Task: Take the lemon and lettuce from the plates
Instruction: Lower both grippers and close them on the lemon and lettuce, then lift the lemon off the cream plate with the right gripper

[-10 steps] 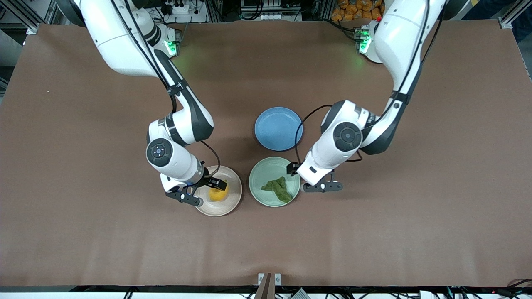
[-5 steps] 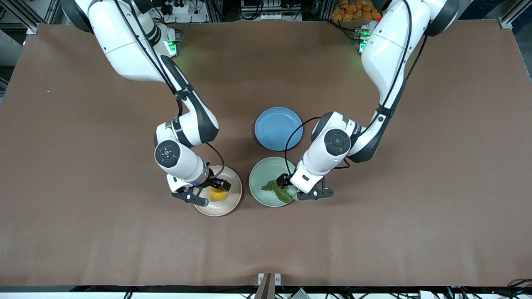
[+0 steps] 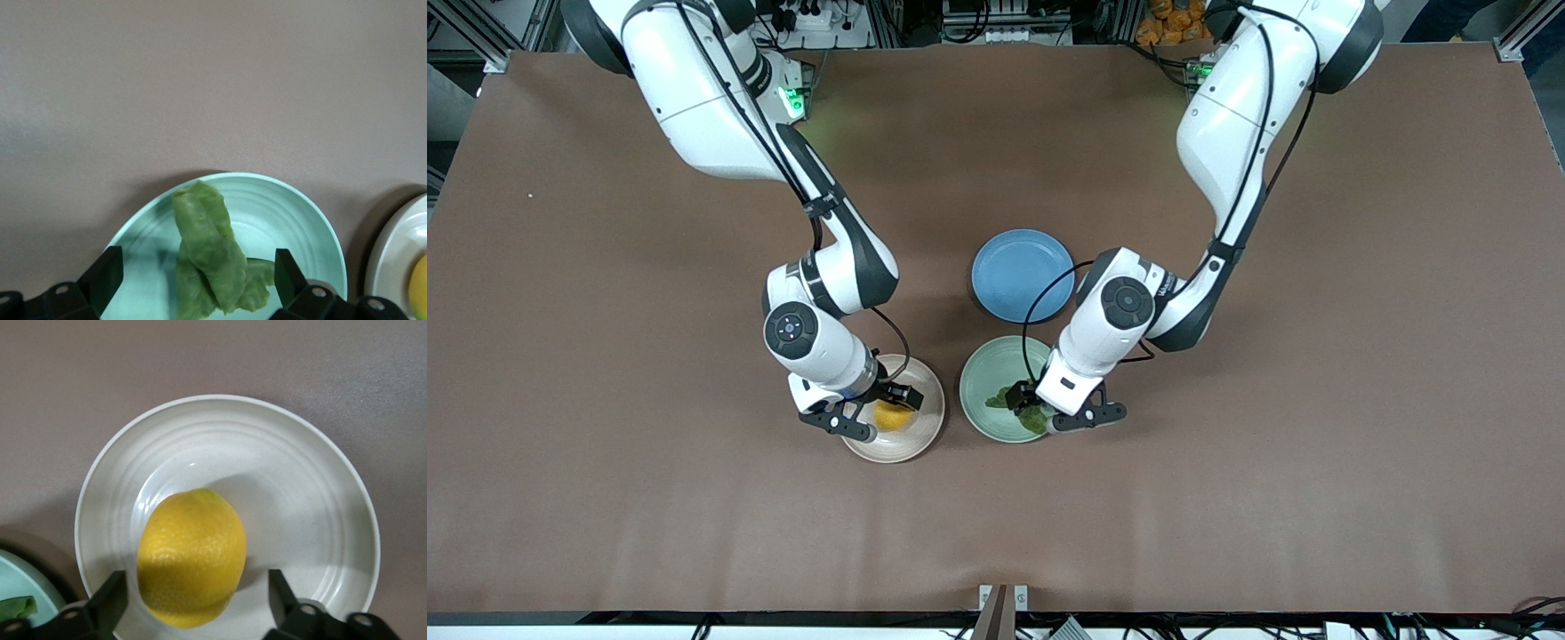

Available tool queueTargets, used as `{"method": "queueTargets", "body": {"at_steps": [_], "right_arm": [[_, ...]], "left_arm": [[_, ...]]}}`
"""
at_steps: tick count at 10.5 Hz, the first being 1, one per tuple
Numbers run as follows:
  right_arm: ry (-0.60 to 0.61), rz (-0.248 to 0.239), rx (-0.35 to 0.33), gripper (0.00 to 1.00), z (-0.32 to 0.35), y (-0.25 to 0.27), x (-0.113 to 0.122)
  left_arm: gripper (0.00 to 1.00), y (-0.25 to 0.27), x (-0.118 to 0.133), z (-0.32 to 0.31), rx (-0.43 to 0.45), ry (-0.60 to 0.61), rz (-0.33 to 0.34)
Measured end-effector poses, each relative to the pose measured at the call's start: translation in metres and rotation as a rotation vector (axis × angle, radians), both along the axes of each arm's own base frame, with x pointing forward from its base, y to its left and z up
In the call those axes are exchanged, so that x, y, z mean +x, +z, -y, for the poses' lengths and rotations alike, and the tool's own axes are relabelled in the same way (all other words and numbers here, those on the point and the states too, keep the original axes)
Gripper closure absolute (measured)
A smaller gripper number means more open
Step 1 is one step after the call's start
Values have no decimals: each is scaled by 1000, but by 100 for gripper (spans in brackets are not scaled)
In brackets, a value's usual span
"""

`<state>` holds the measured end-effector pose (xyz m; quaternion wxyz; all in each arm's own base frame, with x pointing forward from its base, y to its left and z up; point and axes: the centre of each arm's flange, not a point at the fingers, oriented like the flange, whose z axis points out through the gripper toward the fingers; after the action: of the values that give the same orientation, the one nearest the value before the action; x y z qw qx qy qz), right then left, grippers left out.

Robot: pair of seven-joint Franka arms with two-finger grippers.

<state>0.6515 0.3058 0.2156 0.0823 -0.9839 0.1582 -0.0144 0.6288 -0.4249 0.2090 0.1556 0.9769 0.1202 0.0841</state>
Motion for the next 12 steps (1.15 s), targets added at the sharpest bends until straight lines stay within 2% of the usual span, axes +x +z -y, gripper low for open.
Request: {"method": "queueTargets", "body": {"at_steps": [2, 6, 8, 9, 11, 12], "right_arm": [[0, 5, 2, 35, 0, 1, 1], [0, 19, 5, 36, -1, 1, 2], [8, 36, -9, 36, 2, 7, 7], [4, 32, -18, 36, 8, 9, 10], [-17, -2, -38, 36, 29, 17, 19], [-25, -18, -44, 36, 39, 28, 24]], "left_arm": [[0, -9, -6, 8, 10, 20, 10], [0, -20, -7, 8, 22, 20, 9], [4, -22, -7, 8, 22, 22, 10], [13, -22, -7, 8, 18, 38, 5], [44, -22, -8, 9, 15, 53, 1], [49, -22, -8, 9, 14, 55, 0]]}}
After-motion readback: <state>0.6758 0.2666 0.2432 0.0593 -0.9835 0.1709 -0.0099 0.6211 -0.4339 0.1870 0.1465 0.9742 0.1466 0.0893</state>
